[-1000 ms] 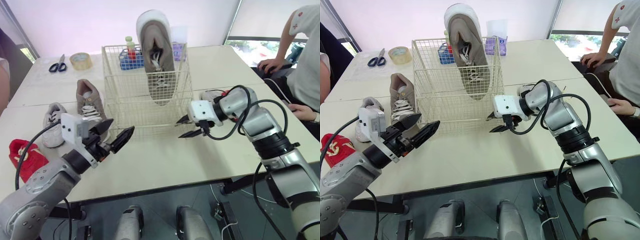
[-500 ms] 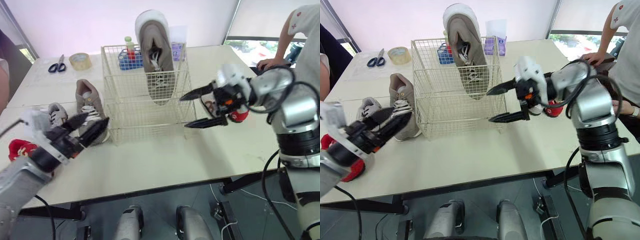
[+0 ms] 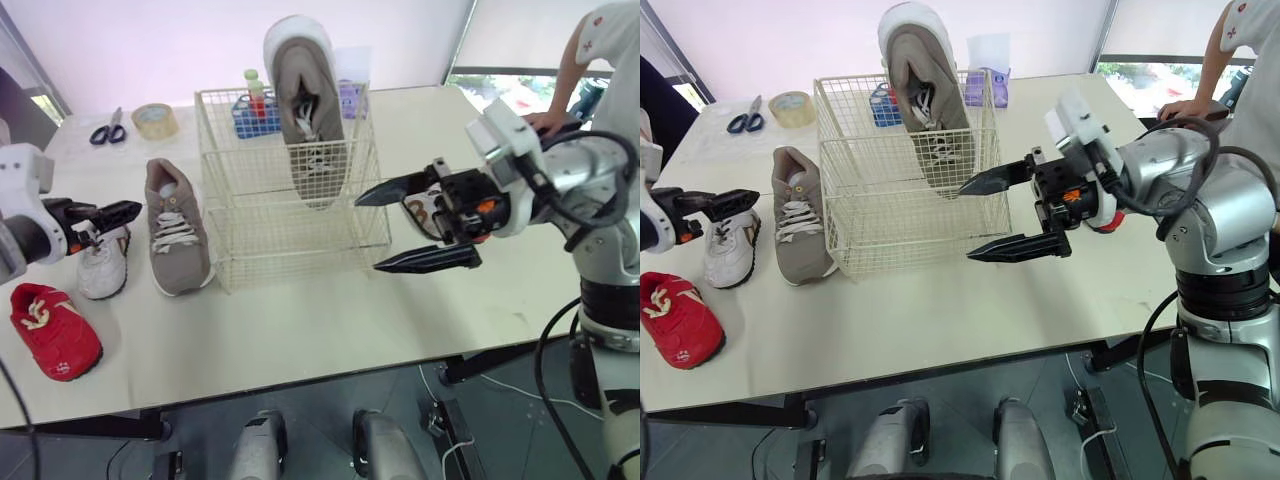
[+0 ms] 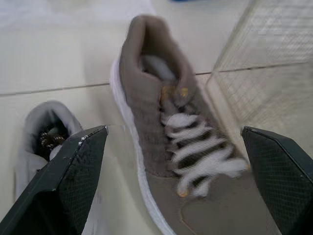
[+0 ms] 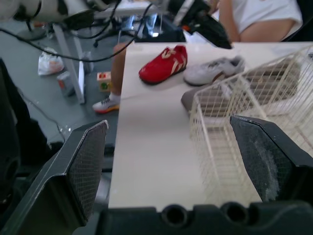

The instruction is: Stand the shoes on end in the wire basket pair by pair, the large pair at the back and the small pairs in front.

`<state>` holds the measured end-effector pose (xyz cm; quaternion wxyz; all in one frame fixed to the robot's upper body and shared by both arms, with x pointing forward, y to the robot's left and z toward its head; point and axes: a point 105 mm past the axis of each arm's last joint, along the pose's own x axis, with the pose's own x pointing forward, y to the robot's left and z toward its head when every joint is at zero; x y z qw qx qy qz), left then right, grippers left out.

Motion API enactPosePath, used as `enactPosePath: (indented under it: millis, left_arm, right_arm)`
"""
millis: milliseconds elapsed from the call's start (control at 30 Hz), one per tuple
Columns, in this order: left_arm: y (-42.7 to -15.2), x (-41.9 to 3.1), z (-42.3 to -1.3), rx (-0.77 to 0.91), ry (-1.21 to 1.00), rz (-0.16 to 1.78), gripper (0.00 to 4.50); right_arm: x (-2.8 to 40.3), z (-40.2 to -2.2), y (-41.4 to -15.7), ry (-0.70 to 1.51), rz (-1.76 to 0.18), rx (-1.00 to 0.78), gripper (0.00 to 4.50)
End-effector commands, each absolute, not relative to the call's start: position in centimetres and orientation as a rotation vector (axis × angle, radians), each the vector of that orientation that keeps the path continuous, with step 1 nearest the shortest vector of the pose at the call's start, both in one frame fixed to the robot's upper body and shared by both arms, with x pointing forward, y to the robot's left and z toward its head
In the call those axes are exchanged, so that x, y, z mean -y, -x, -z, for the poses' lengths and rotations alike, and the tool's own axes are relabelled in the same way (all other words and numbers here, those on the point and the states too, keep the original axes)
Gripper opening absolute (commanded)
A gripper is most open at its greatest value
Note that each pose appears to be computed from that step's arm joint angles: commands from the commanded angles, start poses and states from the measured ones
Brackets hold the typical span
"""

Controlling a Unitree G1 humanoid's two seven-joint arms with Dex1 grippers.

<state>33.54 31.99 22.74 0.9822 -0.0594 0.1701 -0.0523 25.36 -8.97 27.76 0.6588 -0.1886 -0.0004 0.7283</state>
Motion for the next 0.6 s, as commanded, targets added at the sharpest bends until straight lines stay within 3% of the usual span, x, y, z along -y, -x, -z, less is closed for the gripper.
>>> enactPosePath:
  millis: [33, 433, 533, 600]
  left_arm:
    - [-35.3, -33.5, -22.3, -0.384, 0.091, 0.039, 4.50]
    - [-39.8, -33.5, -16.9, -0.574, 0.065, -0.021, 4.50]
    - [-40.1, -33.5, -16.0, -0.587, 0.055, -0.032, 3.63]
    - [-40.3, -33.2, -15.9, -0.585, 0.068, -0.027, 2.67]
  right_arm:
    - [8.8, -27.5, -24.8, 0.481, -1.611, 0.021, 4.35]
    - [8.9, -27.0, -25.1, 0.463, -1.507, 0.032, 4.35]
    - [9.0, -27.1, -25.2, 0.464, -1.491, 0.035, 4.50]
    - [9.1, -27.1, -25.3, 0.465, -1.481, 0.036, 4.50]
